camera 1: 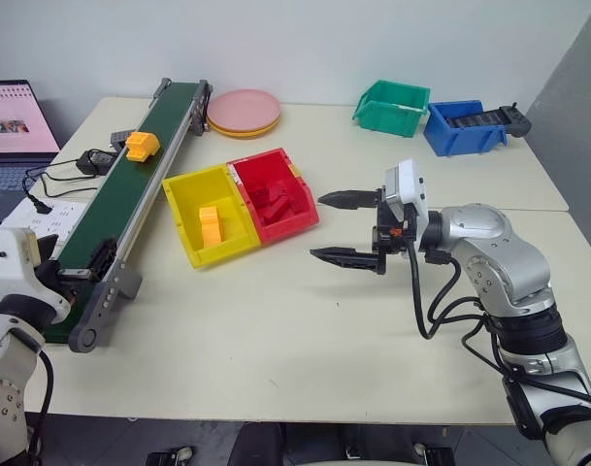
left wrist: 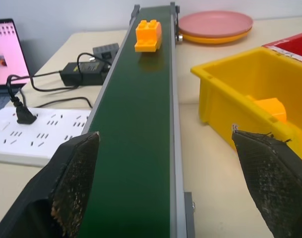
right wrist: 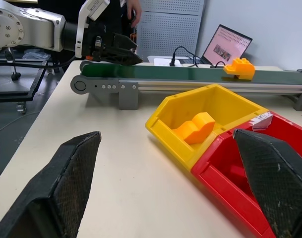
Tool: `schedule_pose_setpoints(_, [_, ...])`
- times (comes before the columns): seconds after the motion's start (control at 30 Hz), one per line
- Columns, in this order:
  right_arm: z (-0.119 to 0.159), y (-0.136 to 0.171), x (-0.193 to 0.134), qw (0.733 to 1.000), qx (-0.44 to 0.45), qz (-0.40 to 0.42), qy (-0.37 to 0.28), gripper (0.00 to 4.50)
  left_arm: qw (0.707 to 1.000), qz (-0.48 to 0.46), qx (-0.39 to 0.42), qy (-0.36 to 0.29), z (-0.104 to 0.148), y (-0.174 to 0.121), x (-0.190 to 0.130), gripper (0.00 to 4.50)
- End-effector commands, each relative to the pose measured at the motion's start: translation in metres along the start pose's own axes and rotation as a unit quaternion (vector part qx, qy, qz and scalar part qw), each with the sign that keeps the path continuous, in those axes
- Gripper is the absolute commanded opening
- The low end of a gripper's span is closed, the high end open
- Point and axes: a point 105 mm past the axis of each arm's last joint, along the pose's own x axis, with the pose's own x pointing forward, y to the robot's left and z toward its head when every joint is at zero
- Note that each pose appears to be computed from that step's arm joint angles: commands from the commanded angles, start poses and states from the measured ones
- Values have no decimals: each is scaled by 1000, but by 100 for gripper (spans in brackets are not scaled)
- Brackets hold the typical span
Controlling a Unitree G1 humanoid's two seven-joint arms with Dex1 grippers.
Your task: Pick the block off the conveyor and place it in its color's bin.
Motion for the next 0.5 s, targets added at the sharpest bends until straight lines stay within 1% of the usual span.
schedule_pose_setpoints(0.03, [16, 5, 2, 999, -28, 12, -14, 450, 1000, 2, 20, -9, 13, 8, -1, 444])
schedule_pose_setpoints(0.33, [15, 9, 4, 1000, -21, 18, -13, 450, 1000, -5, 22, 1, 11, 5, 2, 444])
schedule_pose_setpoints(0.5, [15, 22, 4, 998, -29, 59, -6, 450, 1000, 0, 16, 1, 13, 9, 3, 444])
